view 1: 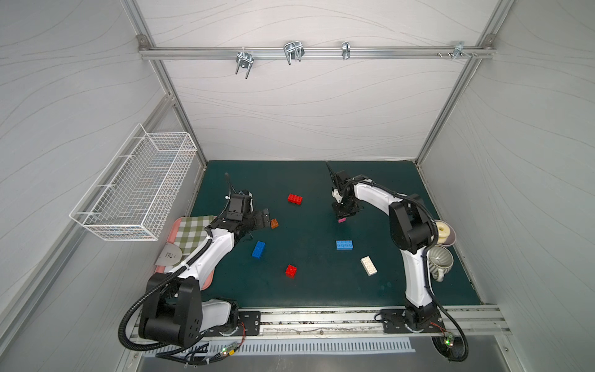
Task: Assemble a carrot with lego
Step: Pick up the lego brick from the center of the board.
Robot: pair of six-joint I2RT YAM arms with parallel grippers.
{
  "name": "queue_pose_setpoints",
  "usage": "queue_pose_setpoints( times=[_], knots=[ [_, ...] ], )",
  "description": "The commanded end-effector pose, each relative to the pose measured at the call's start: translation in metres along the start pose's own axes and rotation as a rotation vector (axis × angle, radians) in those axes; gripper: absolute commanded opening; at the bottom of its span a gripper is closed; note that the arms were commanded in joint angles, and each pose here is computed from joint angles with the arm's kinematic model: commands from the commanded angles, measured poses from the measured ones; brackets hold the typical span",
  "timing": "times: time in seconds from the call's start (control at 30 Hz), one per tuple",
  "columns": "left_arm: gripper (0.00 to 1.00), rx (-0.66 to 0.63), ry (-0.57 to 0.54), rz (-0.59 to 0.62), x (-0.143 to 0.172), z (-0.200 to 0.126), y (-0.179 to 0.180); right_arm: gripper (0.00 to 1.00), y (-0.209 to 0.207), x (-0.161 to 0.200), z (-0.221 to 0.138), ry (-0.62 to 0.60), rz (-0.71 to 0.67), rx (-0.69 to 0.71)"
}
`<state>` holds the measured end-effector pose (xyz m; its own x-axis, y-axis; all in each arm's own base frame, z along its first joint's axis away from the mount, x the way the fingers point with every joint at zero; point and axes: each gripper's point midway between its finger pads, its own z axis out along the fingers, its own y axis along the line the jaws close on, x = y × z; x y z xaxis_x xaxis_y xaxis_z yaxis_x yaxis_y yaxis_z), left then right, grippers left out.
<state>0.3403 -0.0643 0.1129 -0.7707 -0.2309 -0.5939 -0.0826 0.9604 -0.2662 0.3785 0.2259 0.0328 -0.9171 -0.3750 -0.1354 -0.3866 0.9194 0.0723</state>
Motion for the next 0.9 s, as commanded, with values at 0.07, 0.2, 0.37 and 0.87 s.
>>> queue_pose_setpoints(
  times=[0.07, 0.2, 0.37, 0.87],
  knots=[
    [0.98, 0.088, 0.008, 0.022, 0.002, -0.002, -0.022, 0.15, -0.005, 0.024, -0.039, -0.030, 0.125, -0.021],
    [0.98, 0.150, 0.034, 0.039, 0.008, -0.003, -0.037, 0.14, -0.010, 0.043, -0.057, -0.043, 0.195, -0.039],
    [0.98, 0.202, 0.052, 0.057, 0.013, -0.003, -0.050, 0.13, -0.010, 0.069, -0.070, -0.017, 0.262, -0.067],
    [0.98, 0.214, 0.062, 0.061, 0.014, 0.001, -0.053, 0.11, 0.011, 0.128, -0.052, 0.069, 0.323, -0.069]
  ],
)
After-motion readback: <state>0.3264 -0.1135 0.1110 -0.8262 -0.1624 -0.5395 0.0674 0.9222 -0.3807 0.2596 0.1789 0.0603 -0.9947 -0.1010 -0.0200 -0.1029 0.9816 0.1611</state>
